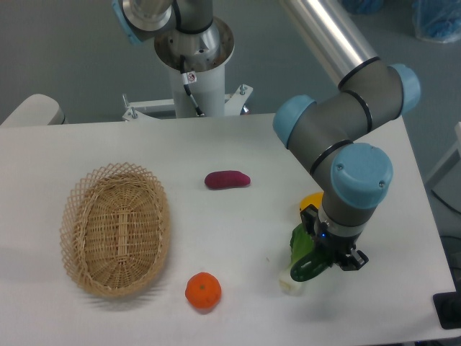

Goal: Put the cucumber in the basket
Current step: 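Close the gripper on the green cucumber beside the bok choy, then lift the cucumber and carry it over the wicker basket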

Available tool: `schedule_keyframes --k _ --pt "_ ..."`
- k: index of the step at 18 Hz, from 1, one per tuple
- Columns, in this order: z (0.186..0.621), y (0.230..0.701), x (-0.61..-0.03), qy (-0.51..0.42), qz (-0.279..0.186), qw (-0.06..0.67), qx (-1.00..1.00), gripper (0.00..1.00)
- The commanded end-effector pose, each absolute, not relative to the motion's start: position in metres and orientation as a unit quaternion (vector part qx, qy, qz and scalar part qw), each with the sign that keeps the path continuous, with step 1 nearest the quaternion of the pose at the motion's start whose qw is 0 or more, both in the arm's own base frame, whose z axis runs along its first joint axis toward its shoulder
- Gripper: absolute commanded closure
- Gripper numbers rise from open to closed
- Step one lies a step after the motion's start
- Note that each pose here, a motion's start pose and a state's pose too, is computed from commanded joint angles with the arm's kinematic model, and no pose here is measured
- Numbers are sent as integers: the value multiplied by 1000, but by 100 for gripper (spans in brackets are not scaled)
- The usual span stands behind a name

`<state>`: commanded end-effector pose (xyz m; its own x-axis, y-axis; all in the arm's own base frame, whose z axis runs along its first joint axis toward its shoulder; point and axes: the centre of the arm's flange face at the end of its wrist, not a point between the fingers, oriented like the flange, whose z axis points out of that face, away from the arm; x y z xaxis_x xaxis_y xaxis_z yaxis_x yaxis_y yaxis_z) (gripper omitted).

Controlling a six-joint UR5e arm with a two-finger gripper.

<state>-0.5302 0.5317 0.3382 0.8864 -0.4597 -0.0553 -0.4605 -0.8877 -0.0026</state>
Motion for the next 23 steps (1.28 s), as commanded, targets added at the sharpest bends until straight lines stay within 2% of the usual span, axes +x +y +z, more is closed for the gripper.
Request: schedule_keyframes --k 4,13,23 --pt "339 544 -512 250 17 6 -968 64" --pt "335 567 -431 294 -11 9 -956 64" --pt "317 616 -287 343 -41 -3 -938 64"
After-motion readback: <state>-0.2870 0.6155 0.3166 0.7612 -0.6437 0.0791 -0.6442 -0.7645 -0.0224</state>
